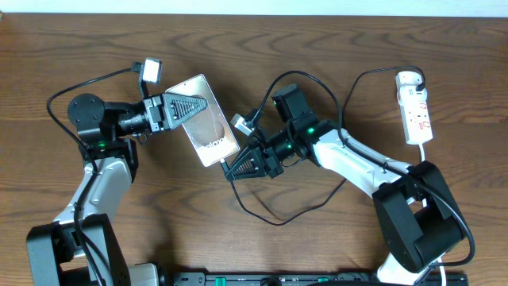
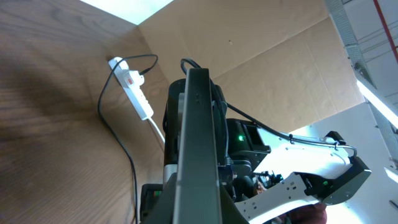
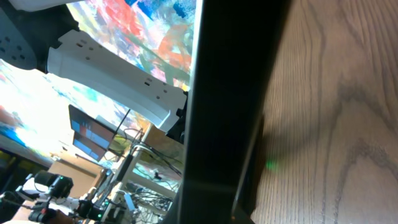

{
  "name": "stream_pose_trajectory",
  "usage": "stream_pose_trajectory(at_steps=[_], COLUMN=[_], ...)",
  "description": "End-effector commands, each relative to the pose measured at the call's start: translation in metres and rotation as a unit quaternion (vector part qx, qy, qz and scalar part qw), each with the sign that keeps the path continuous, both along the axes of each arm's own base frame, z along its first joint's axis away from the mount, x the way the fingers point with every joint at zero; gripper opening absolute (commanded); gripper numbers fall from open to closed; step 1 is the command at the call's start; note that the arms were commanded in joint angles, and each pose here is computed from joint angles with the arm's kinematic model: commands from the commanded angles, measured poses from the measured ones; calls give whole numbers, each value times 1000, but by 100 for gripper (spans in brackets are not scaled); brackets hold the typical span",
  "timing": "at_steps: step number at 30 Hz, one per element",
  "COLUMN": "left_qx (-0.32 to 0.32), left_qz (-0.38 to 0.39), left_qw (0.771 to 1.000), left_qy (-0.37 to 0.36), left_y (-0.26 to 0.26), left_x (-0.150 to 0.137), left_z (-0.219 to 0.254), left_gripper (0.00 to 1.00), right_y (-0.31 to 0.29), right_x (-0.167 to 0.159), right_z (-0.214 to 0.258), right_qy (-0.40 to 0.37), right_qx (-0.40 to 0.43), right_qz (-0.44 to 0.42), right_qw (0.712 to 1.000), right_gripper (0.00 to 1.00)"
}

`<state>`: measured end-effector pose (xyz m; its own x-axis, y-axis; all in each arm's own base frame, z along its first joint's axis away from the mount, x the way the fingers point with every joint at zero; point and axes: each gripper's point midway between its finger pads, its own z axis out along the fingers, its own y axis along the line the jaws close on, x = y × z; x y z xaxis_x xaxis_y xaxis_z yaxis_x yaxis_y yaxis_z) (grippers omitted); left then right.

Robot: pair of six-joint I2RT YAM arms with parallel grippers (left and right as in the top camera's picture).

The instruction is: Plug charger to phone and switch on socket

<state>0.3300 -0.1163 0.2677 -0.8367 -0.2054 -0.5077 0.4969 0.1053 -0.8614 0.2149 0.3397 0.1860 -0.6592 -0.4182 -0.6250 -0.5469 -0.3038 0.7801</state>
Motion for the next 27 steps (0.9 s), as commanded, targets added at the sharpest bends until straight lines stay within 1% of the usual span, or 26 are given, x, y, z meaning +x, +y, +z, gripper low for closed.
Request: stream_pose_trajectory(at_steps=[1,27], left_qx=[1,2], left_qz=[-5,-5], left_qw=[1000,1000], left_qy=[-4,-4], left_y=[-2,-2], left_x=[-3,-3], left_z=[2,2], left_gripper=[7,8], right_y=[-2,-7], right_x=[1,9], right_z=[7,7], right_qy=[4,5], right_qx=[11,10], right_qz=[6,-6], right_qw=[1000,1000], right_gripper=[1,1])
